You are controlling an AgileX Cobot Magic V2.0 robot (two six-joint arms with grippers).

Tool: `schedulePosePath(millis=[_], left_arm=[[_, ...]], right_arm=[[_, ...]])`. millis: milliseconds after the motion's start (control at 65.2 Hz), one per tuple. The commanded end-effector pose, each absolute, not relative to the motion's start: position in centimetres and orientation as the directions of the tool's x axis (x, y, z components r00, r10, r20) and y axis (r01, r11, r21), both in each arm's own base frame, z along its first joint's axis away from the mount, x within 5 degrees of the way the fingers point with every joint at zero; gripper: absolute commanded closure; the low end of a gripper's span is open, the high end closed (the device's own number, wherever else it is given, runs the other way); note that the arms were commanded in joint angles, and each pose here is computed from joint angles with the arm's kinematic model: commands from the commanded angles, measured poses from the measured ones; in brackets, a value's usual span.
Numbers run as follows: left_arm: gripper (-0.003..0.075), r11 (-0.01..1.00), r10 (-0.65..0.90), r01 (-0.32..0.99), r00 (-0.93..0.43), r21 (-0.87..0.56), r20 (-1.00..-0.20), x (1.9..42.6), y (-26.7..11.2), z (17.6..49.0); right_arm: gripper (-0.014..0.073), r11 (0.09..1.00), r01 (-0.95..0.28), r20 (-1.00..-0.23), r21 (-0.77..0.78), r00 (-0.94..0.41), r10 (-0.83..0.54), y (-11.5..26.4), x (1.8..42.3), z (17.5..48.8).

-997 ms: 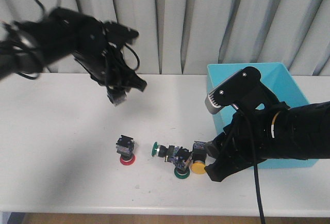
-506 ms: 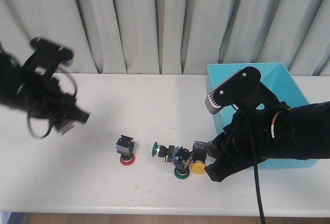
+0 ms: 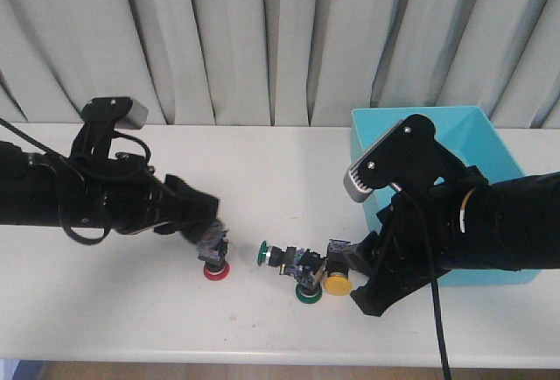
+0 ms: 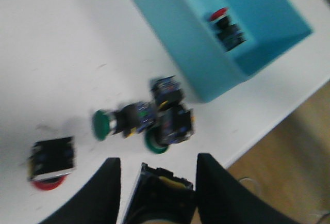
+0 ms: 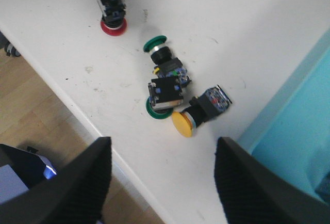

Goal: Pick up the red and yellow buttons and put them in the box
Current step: 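Lift the yellow button with the left gripper toward the right gripper, then grasp the yellow button with the right gripper, open left gripper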

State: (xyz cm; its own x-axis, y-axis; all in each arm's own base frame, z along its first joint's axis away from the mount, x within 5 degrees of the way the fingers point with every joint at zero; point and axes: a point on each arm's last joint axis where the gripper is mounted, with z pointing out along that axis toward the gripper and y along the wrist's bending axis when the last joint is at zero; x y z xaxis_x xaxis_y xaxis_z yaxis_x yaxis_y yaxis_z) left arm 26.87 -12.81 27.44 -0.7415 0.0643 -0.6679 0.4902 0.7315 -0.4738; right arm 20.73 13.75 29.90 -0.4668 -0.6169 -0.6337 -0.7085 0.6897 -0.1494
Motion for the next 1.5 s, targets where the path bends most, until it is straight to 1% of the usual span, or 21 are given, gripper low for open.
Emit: schedulePosePath(millis=[0, 77, 123, 199, 215, 276, 337, 368, 475, 629, 706, 813, 966, 1043, 1120, 1273, 1365, 1426, 1488], left_arm=[[0.0567, 0.590, -0.058, 0.543, -0.710, -0.598, -0.702, 26.5, -14.0, 30.2], [0.0567, 0.536, -0.105, 0.533, -0.727, -0.654, -0.679, 26.5, -14.3, 30.5], [0.0567, 0.519, -0.121, 0.525, -0.736, -0.674, -0.666, 26.6, -14.4, 30.5], [0.0567, 0.505, -0.140, 0.517, -0.741, -0.691, -0.657, 26.6, -14.5, 30.6], [0.0567, 0.504, -0.143, 0.516, -0.741, -0.693, -0.656, 26.6, -14.5, 30.7], [0.0567, 0.495, -0.152, 0.512, -0.745, -0.702, -0.650, 26.6, -14.5, 30.7], [0.0567, 0.479, -0.164, 0.508, -0.749, -0.716, -0.641, 26.6, -14.6, 30.9], [0.0567, 0.473, -0.173, 0.504, -0.751, -0.722, -0.638, 26.6, -14.6, 30.9], [0.0567, 0.463, -0.179, 0.502, -0.754, -0.730, -0.632, 26.6, -14.6, 31.0], [0.0567, 0.459, -0.188, 0.495, -0.757, -0.738, -0.625, 26.6, -14.6, 31.1], [0.0566, 0.455, -0.194, 0.492, -0.758, -0.742, -0.623, 26.6, -14.6, 31.1], [0.0566, 0.452, -0.200, 0.490, -0.759, -0.746, -0.620, 26.6, -14.6, 31.2], [0.0566, 0.452, -0.200, 0.490, -0.759, -0.746, -0.620, 26.6, -14.6, 31.2], [0.0566, 0.452, -0.200, 0.490, -0.759, -0.746, -0.620, 26.6, -14.6, 31.2], [0.0566, 0.452, -0.200, 0.490, -0.759, -0.746, -0.620, 26.6, -14.6, 31.2], [0.0566, 0.452, -0.201, 0.489, -0.758, -0.745, -0.620, 26.6, -14.6, 31.2], [0.0566, 0.455, -0.203, 0.488, -0.758, -0.745, -0.620, 26.6, -14.6, 31.2], [0.0566, 0.456, -0.203, 0.488, -0.757, -0.744, -0.621, 26.7, -14.6, 31.2], [0.0566, 0.458, -0.204, 0.488, -0.756, -0.743, -0.622, 26.7, -14.6, 31.1]], right_arm=[[0.0071, 0.648, -0.737, -0.714, -0.193, -0.348, -0.608, 14.3, 20.9, 31.6], [0.0027, 0.612, -0.767, -0.734, -0.193, -0.301, -0.609, 14.7, 20.7, 31.8], [0.0016, 0.580, -0.787, -0.741, -0.210, -0.259, -0.620, 14.9, 20.7, 31.9], [0.0018, 0.539, -0.808, -0.754, -0.237, -0.197, -0.627, 15.4, 20.8, 32.0], [0.0020, 0.515, -0.815, -0.751, -0.267, -0.159, -0.641, 15.6, 20.8, 32.0], [0.0026, 0.452, -0.830, -0.733, -0.326, -0.079, -0.675, 16.5, 21.0, 31.6], [0.0035, 0.424, -0.822, -0.734, -0.381, -0.011, -0.679, 17.6, 21.4, 31.3], [0.0042, 0.420, -0.813, -0.736, -0.404, 0.016, -0.676, 18.2, 21.6, 31.1], [0.0057, 0.449, -0.770, -0.757, -0.454, 0.067, -0.650, 19.6, 22.7, 30.6], [0.0059, 0.475, -0.746, -0.763, -0.467, 0.068, -0.643, 20.2, 23.7, 29.8], [0.0060, 0.464, -0.743, -0.762, -0.482, 0.094, -0.641, 20.9, 23.6, 29.6], [0.0060, 0.427, -0.727, -0.748, -0.538, 0.177, -0.640, 22.1, 23.0, 29.7], [0.0069, 0.431, -0.726, -0.754, -0.536, 0.181, -0.632, 22.3, 22.9, 29.8], [0.0097, 0.433, -0.727, -0.755, -0.533, 0.179, -0.631, 22.3, 22.9, 29.8], [0.0143, 0.434, -0.727, -0.756, -0.532, 0.177, -0.630, 22.3, 22.9, 29.8], [0.0294, 0.434, -0.727, -0.756, -0.532, 0.177, -0.630, 22.3, 22.9, 29.8], [0.0358, 0.434, -0.727, -0.756, -0.532, 0.177, -0.630, 22.3, 22.9, 29.8], [0.0376, 0.434, -0.727, -0.756, -0.532, 0.177, -0.630, 22.3, 22.9, 29.8], [0.0375, 0.434, -0.727, -0.756, -0.532, 0.177, -0.630, 22.3, 22.9, 29.8]])
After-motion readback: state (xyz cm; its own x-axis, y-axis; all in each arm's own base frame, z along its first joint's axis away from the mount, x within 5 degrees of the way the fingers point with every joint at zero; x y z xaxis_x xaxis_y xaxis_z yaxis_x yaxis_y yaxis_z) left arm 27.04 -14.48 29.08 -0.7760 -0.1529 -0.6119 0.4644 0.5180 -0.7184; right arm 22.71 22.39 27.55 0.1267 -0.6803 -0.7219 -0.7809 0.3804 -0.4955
